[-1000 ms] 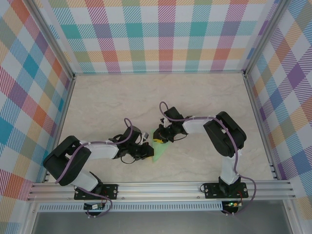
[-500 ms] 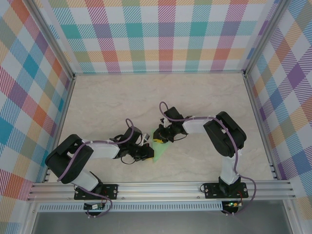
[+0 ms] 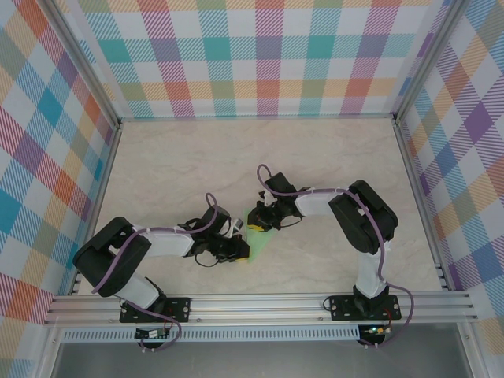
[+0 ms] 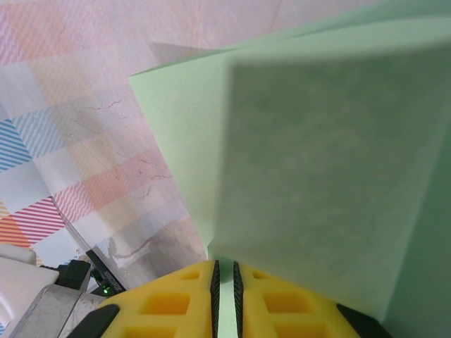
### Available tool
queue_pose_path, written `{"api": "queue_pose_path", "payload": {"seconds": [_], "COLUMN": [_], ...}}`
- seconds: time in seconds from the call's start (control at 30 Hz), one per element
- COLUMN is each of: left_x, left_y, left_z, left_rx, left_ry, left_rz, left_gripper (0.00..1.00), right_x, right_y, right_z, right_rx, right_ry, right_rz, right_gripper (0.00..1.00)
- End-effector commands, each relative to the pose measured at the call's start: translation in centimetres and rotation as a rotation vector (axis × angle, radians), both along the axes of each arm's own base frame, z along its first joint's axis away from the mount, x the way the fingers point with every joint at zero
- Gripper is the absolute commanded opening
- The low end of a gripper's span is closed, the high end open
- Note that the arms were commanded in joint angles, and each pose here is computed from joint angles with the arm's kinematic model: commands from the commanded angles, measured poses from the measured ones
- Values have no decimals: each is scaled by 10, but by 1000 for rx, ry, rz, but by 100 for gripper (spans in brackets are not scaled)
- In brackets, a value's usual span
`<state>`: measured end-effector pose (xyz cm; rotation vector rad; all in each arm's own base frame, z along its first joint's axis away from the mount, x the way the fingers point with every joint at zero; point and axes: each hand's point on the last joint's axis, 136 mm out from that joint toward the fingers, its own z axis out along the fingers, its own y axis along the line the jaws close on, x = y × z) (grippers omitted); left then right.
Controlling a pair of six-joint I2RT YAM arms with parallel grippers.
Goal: Fold a paper plane with a square sheet of paper (pick it up from the middle)
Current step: Fourth fold the wing at the center of the table.
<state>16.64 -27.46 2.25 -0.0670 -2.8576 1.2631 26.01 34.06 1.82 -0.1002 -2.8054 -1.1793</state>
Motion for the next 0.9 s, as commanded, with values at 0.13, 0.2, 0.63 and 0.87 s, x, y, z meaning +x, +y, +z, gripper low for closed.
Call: {"api": "queue_pose_path", "payload": {"seconds": [0.13,0.2,0.63,0.87], "left_x": [-11,-14,-4,0], "left_y": [-8,-9,-5,-6], "left_z": [1,0,12,14], "left_rx": [-4,3,31,30], "left_ry": [16,22,-35,-49], "left_rz": [-80,-102,-57,-36], "left_gripper": [5,6,17,18], "right_x": [-21,-22,-23,-23], "right_y": [-26,-27,-29,-28], "right_z": [-48,-50,-49,-49], "right_rx": [-165,-169,-178,-178], "right_ry": [94,97,96,97], "right_rz": [-10,-11,-6,-6], "right_gripper": [16,16,16,16]}}
